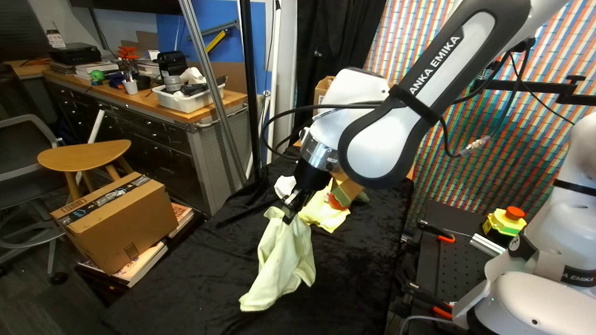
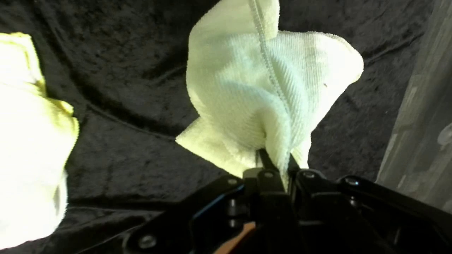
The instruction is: Pile up all the objects on the table
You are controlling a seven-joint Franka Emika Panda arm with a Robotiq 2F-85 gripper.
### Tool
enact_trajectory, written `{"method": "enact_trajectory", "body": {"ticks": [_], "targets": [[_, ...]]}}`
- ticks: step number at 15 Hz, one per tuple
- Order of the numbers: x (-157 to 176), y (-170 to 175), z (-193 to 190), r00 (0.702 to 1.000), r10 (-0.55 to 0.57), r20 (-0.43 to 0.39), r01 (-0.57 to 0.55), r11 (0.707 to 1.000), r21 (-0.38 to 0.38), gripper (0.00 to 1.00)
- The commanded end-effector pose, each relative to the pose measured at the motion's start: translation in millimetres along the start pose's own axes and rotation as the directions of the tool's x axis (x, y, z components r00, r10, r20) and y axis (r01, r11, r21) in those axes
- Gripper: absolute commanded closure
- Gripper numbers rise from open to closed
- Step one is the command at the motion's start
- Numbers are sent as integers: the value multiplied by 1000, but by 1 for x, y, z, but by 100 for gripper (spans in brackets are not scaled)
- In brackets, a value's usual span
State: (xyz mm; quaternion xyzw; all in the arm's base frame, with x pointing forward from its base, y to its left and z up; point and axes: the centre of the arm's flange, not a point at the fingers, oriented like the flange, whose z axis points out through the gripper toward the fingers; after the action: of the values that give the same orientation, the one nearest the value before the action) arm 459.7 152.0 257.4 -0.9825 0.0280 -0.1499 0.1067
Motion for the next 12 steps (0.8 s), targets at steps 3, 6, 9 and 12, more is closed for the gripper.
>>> {"method": "enact_trajectory", "body": {"ticks": [3, 6, 9, 12], "targets": [[-18, 44, -70, 970, 166, -179, -185, 978, -93, 92], [-24, 65, -90, 931, 248, -269, -287, 950, -120, 93], [-13, 90, -109, 881, 327, -342, -395, 907, -148, 91], [-1, 108, -128, 819, 400, -411, -508, 839, -196, 92]]}}
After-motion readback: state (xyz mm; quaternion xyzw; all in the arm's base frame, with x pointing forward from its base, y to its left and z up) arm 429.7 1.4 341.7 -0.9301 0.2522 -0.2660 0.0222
